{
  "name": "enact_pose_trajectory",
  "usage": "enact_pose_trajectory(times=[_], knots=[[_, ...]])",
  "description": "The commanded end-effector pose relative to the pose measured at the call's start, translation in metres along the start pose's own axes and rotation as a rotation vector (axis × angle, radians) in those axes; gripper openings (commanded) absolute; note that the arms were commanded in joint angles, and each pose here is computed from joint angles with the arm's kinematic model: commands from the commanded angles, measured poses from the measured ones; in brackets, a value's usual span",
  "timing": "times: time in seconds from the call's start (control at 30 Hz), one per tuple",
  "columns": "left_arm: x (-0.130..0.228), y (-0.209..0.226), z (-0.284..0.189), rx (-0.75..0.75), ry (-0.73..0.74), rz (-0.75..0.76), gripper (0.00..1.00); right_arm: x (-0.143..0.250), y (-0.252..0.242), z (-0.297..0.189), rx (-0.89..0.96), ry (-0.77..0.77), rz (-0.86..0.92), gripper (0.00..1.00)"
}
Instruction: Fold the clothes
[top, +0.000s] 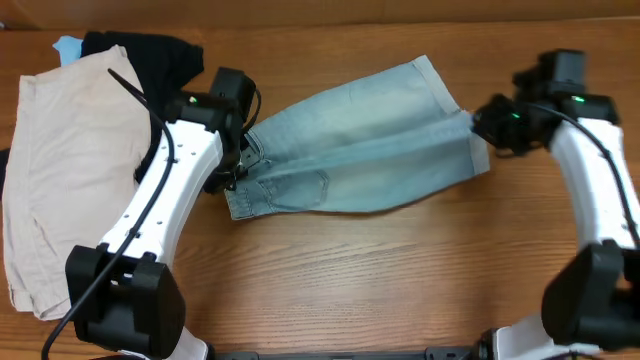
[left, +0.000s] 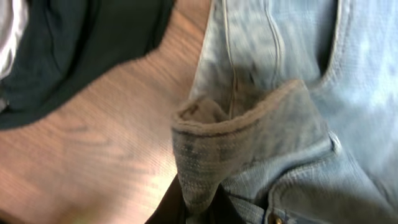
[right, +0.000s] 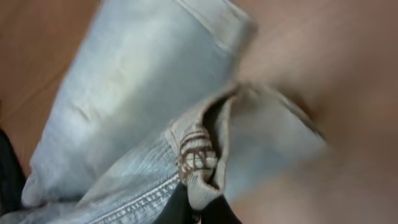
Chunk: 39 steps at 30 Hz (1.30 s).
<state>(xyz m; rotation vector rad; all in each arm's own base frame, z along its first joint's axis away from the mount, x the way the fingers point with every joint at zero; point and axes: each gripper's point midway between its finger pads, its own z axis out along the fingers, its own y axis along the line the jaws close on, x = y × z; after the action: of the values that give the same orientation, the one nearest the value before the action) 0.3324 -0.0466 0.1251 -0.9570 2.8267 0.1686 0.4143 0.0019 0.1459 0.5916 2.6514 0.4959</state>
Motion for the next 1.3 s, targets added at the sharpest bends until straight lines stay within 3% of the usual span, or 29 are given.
enact_pose_trajectory(times=[0.0,0.2,0.5,1.03,1.1,1.13,1.17,1.2,1.23,1.27], knots=[[-0.035,0.034,0.004,-0.145,-0.192,-0.088,0.04,-0.03,-0.005,0.015,0.098,-0.115,-0.008,0.04],[-0.056,0.033,0.002,-0.136,-0.277,-0.128,0.04,-0.07,0.011,0.014,0.066,-0.29,-0.007,0.04],[-0.081,0.063,0.005,-0.163,-0.314,-0.31,0.04,-0.109,0.037,0.0,-0.024,-0.464,-0.051,0.04],[-0.128,0.05,-0.001,-0.021,-0.444,-0.421,0.08,-0.102,0.039,0.043,-0.007,-0.419,-0.05,0.04],[-0.134,0.046,-0.003,0.002,-0.464,-0.43,0.19,-0.101,0.049,0.05,-0.023,-0.425,-0.069,0.04],[-0.137,0.044,-0.004,0.014,-0.474,-0.435,0.28,-0.102,0.054,0.053,-0.033,-0.431,-0.078,0.1],[-0.141,0.041,-0.006,0.032,-0.49,-0.442,0.36,-0.103,0.059,0.056,-0.043,-0.441,-0.086,0.31],[-0.146,0.038,-0.009,0.051,-0.509,-0.441,0.51,-0.104,0.063,0.059,-0.054,-0.45,-0.094,0.71],[-0.153,0.033,-0.012,0.071,-0.534,-0.422,0.68,-0.106,0.067,0.06,-0.063,-0.459,-0.099,1.0],[-0.16,0.028,-0.017,0.09,-0.563,-0.388,0.84,-0.107,0.069,0.061,-0.07,-0.465,-0.104,1.0]])
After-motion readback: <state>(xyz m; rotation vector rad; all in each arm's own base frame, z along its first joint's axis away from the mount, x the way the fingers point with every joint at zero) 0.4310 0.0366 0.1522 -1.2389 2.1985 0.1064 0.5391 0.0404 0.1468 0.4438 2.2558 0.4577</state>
